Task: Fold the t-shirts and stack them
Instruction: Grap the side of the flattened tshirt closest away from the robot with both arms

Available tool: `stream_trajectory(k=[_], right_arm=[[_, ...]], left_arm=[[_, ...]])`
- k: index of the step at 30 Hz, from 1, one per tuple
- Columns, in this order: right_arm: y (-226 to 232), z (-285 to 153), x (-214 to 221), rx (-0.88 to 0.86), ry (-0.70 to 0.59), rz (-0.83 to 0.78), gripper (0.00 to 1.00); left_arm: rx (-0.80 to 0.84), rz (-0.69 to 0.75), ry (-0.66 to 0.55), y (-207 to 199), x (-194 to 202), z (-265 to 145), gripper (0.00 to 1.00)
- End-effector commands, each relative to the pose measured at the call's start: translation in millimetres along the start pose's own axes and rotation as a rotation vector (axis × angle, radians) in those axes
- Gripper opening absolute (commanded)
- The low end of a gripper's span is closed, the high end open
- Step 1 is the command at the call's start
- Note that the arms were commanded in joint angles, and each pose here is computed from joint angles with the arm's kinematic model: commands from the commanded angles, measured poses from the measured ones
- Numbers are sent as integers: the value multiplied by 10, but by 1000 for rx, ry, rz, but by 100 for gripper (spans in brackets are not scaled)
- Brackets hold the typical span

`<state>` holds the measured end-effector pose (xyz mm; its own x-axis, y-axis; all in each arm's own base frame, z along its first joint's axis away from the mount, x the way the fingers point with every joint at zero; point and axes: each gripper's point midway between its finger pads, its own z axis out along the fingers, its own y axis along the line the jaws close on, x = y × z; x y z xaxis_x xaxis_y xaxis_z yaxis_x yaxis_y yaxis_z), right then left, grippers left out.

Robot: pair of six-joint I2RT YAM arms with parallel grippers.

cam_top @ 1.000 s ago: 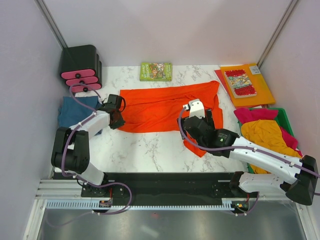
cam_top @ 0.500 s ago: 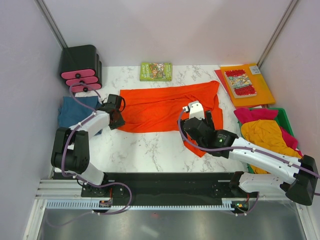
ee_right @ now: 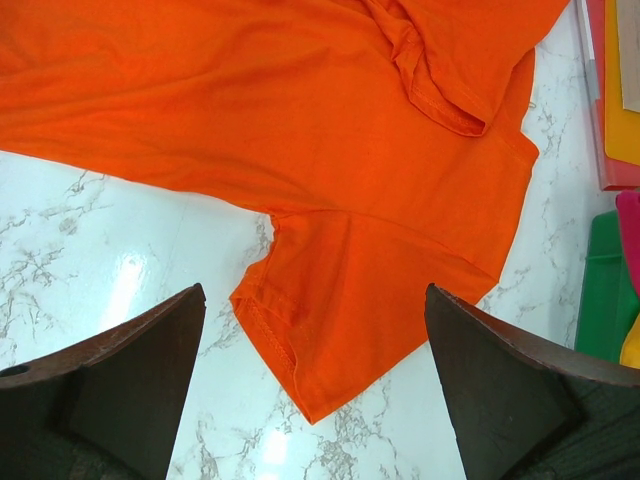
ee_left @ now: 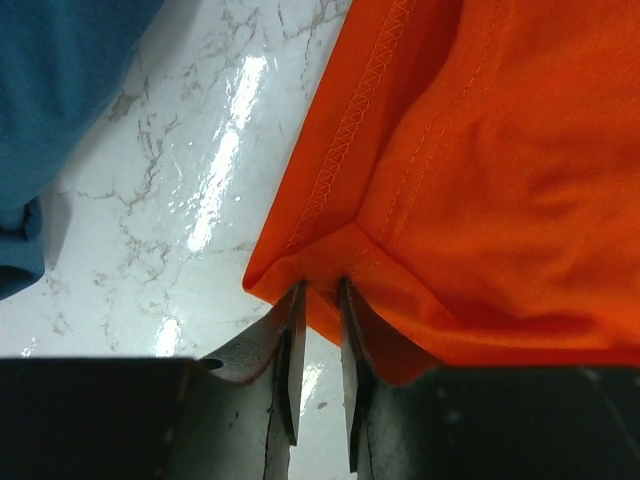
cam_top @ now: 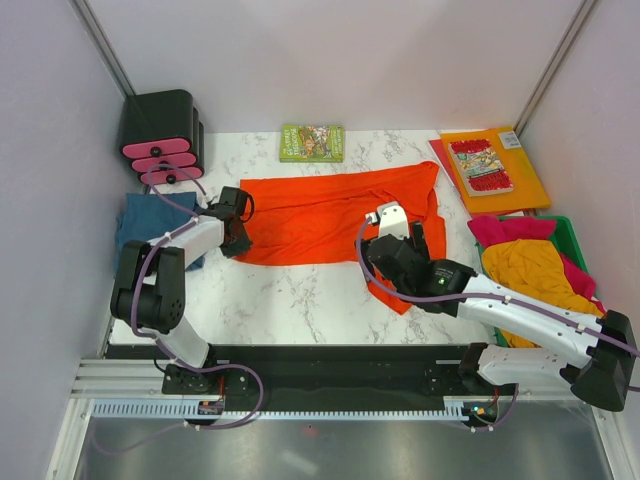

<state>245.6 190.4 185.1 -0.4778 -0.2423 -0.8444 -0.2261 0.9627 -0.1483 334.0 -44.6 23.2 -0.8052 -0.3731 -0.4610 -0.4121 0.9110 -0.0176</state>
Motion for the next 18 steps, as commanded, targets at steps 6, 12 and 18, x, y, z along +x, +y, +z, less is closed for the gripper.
stream_trajectory(k=[6, 12, 18], right_arm=[[-29, 9, 2, 2, -10, 26, 98], [-143, 58, -20, 42, -8, 70, 98], [-424, 221, 257, 119, 66, 189, 98]], left_arm=[[-2, -1, -42, 69, -67, -94, 2], [99, -60, -169, 50, -282, -664, 2], [172, -82, -225, 141, -258, -1237, 2]])
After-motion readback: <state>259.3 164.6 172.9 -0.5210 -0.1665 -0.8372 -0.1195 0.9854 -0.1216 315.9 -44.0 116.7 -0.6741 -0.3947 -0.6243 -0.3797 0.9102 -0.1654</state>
